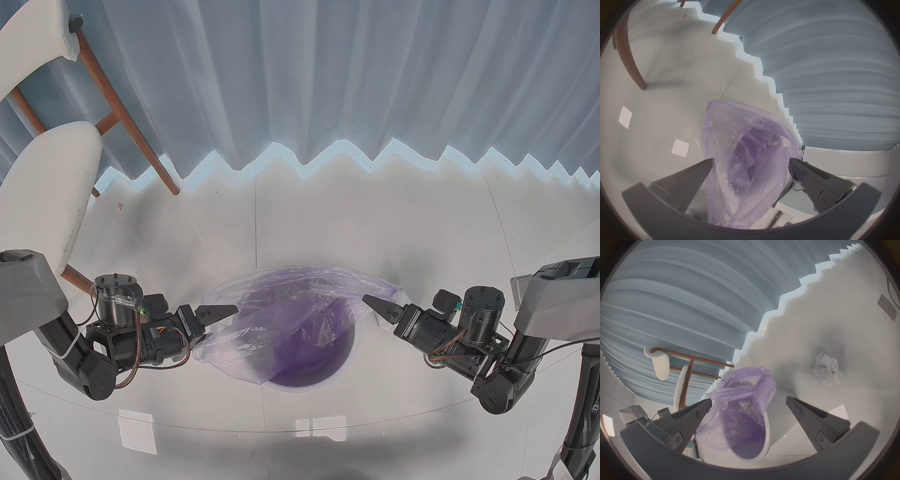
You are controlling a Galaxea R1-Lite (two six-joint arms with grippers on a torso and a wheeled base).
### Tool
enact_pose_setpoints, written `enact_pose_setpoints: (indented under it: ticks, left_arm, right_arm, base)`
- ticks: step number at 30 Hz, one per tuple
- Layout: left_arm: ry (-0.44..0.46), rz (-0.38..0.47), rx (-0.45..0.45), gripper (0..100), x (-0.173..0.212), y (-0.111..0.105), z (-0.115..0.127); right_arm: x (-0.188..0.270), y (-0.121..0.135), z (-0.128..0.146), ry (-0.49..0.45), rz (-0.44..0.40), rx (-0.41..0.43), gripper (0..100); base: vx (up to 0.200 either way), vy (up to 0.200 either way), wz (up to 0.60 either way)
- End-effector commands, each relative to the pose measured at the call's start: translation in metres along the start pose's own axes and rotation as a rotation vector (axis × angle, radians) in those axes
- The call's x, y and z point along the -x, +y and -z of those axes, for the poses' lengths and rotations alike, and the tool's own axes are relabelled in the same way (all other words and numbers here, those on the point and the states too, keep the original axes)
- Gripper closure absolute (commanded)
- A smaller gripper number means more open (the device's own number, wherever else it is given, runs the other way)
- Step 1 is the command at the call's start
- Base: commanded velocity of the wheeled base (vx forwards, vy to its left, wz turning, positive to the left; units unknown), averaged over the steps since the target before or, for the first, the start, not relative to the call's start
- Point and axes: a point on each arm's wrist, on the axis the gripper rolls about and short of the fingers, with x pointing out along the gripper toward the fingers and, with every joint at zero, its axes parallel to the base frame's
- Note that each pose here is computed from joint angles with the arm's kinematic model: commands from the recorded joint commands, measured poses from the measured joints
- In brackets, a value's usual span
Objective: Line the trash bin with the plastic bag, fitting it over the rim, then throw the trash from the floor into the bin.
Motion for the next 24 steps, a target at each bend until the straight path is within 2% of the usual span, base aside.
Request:
enact_pose_setpoints:
  ticks: [1, 3, 4, 5, 7, 12, 13, 14, 18, 19, 22, 24]
  left_arm:
    - [0.008, 0.013, -0.058, 0, 0.004, -0.005, 0.008]
    - [-0.003, 0.038, -0.158, 0, 0.012, -0.009, 0.013]
    - [-0.003, 0.042, -0.174, 0, 0.013, -0.009, 0.013]
    - [-0.011, 0.058, -0.253, 0, 0.018, -0.010, 0.018]
    - [-0.024, 0.081, -0.337, 0, 0.019, -0.012, 0.023]
    - [-0.061, 0.148, -0.482, 0, 0.021, -0.020, 0.032]
    - [-0.061, 0.151, -0.487, 0, 0.021, -0.021, 0.033]
    - [-0.071, 0.170, -0.539, 0, 0.022, -0.022, 0.037]
    - [-0.057, 0.147, -0.634, 0, 0.024, -0.016, 0.043]
    - [-0.042, 0.122, -0.707, 0, 0.026, -0.009, 0.046]
    - [-0.022, 0.091, -0.798, 0, 0.026, -0.001, 0.050]
    - [-0.016, 0.084, -0.816, 0, 0.028, 0.000, 0.052]
  right_arm:
    - [0.001, 0.002, -0.002, -0.006, -0.005, 0.005, 0]
    - [0.002, 0.002, -0.002, -0.007, -0.004, 0.007, 0]
    - [0.003, 0.003, -0.002, -0.007, -0.004, 0.007, 0]
    - [0.005, 0.003, -0.003, -0.004, -0.004, 0.006, 0]
    - [0.005, 0.003, -0.002, -0.003, -0.003, 0.006, 0]
    - [0.005, 0.004, -0.001, -0.001, -0.005, 0.006, 0]
    - [0.005, 0.004, -0.001, -0.001, -0.005, 0.006, 0]
    - [0.005, 0.004, -0.001, -0.002, -0.006, 0.007, 0]
    - [0.005, 0.005, -0.002, -0.006, -0.007, 0.007, 0]
    - [0.005, 0.004, -0.002, -0.007, -0.008, 0.008, 0]
    - [0.005, 0.004, -0.002, -0.006, -0.009, 0.008, 0]
    - [0.005, 0.004, -0.002, -0.005, -0.008, 0.007, 0]
  base:
    - [0.000, 0.000, 0.00]
    - [0.000, 0.000, 0.00]
    - [0.000, 0.000, 0.00]
    - [0.000, 0.000, 0.00]
    - [0.000, 0.000, 0.00]
    - [0.000, 0.000, 0.00]
    - [0.000, 0.000, 0.00]
    - [0.000, 0.000, 0.00]
    - [0.000, 0.000, 0.00]
    - [0.000, 0.000, 0.00]
    - [0.000, 0.000, 0.00]
    - [0.000, 0.000, 0.00]
